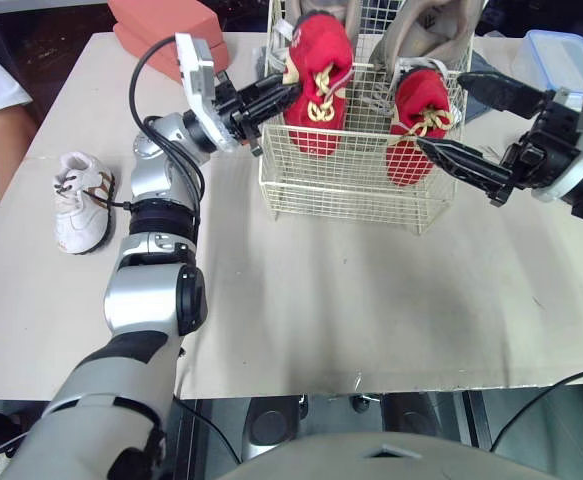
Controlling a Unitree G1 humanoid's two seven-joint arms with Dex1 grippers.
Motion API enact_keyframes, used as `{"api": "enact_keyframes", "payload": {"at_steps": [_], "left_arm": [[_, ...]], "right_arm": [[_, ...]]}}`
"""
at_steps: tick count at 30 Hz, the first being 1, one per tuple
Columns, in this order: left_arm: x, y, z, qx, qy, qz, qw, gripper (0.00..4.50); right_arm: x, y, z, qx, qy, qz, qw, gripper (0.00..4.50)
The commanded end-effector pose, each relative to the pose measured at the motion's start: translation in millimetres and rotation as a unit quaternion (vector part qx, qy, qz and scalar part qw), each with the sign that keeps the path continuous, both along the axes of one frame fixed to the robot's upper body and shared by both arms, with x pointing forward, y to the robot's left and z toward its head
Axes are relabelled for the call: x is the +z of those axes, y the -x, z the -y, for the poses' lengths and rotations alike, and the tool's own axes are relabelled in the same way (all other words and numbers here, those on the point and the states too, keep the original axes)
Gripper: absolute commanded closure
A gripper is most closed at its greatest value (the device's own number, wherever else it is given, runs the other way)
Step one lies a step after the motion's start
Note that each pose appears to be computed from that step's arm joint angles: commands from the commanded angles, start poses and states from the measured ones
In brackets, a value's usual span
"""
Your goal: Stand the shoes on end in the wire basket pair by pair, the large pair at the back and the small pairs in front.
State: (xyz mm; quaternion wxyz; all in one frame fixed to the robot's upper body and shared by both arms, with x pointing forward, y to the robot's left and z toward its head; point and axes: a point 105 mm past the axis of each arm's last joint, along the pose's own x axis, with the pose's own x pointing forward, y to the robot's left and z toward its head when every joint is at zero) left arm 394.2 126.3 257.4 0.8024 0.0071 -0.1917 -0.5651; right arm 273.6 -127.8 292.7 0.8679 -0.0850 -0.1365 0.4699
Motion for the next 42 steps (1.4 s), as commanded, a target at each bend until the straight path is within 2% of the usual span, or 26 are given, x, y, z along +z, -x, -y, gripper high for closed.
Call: {"api": "enact_keyframes", "payload": {"at_steps": [1,9,10,11,12,17,18,26,31,38,42], "left_arm": [[-25.4,1.8,6.6,-0.021,-0.042,-0.054,0.997,3.99],[-38.9,5.0,6.7,-0.027,-0.069,-0.108,0.991,3.99],[-39.7,6.1,6.9,-0.030,-0.069,-0.114,0.991,3.02],[-39.8,7.3,6.9,-0.032,-0.070,-0.115,0.990,2.98],[-39.6,8.4,7.0,-0.033,-0.072,-0.115,0.990,2.61],[-36.7,14.4,5.5,-0.037,-0.080,-0.107,0.990,0.20],[-35.1,15.9,4.9,-0.035,-0.081,-0.102,0.991,0.01],[-26.1,29.9,1.5,-0.004,-0.122,-0.061,0.991,0.01],[-9.7,36.7,-4.2,0.025,-0.132,-0.023,0.991,0.01],[18.0,39.1,-13.3,0.079,-0.126,0.051,0.988,0.01],[36.4,39.8,-16.2,0.098,-0.092,0.082,0.988,0.01]], "right_arm": [[10.9,2.8,4.9,-0.009,-0.004,0.020,1.000,0.00],[12.2,0.7,5.5,-0.011,-0.011,0.018,1.000,0.00],[12.2,0.6,5.5,-0.011,-0.011,0.018,1.000,0.00],[12.0,0.5,5.4,-0.010,-0.011,0.017,1.000,0.00],[11.9,0.4,5.4,-0.011,-0.011,0.017,1.000,0.00],[12.4,0.1,5.3,-0.010,-0.012,0.018,1.000,0.00],[12.4,0.1,5.4,-0.010,-0.012,0.018,1.000,0.00],[10.9,-0.2,4.2,-0.009,-0.014,0.015,1.000,0.00],[10.6,-0.5,4.0,-0.009,-0.015,0.014,1.000,0.00],[10.0,-1.2,2.4,-0.007,-0.016,0.012,1.000,0.00],[9.7,-1.8,1.8,-0.006,-0.016,0.012,1.000,0.00]]}}
